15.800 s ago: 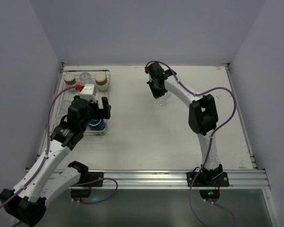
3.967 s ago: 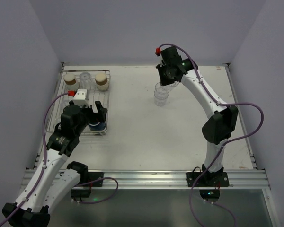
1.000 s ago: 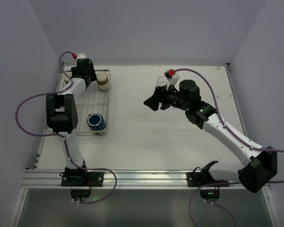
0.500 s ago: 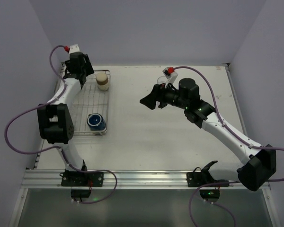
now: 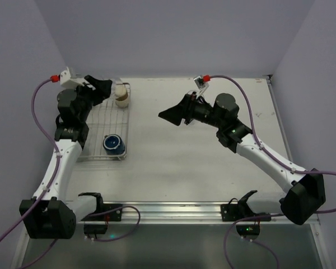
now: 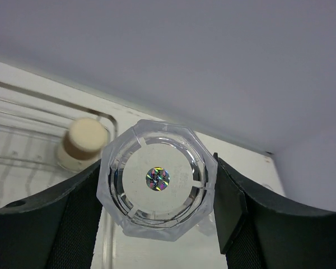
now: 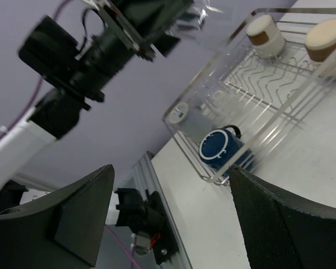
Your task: Unload the cups from the dish rack
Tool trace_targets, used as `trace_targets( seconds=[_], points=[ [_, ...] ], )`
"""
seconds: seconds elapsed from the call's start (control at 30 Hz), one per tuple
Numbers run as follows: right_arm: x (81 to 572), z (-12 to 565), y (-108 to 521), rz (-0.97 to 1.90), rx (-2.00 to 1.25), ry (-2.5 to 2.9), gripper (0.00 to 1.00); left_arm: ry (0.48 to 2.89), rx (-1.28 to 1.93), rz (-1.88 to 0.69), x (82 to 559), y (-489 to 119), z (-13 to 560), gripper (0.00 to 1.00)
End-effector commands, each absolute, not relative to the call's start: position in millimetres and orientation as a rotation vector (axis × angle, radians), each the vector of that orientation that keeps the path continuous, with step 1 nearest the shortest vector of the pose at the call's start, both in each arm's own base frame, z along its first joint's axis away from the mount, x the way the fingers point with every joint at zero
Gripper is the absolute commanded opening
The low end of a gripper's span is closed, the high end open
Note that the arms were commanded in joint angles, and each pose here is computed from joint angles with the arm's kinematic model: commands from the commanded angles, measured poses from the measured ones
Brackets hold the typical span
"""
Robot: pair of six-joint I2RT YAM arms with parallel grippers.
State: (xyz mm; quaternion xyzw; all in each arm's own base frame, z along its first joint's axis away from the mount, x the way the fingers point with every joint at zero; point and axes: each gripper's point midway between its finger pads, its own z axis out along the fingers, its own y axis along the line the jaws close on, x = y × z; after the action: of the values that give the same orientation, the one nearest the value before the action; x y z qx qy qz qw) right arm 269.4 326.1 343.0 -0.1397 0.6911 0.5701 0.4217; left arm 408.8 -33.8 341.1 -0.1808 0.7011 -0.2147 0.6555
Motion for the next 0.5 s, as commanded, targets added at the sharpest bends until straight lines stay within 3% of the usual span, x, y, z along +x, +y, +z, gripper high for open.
trace_targets(
  seconds=[0.0,0.3,0.47],
  points=[
    [256,366,341,1.581,-0.380,1.609,0.86,1.509,-0.301,-0.952,368,-97,354,0.22],
    [263,363,356,1.656,-0.331,1.577,0.85,1.362,-0.125,-1.388,290,-160,382,0.20],
    [260,365,359,1.681,-0.359,1.561,0.76,1.329,-0.061,-1.446,274,-177,391,0.20]
  ],
)
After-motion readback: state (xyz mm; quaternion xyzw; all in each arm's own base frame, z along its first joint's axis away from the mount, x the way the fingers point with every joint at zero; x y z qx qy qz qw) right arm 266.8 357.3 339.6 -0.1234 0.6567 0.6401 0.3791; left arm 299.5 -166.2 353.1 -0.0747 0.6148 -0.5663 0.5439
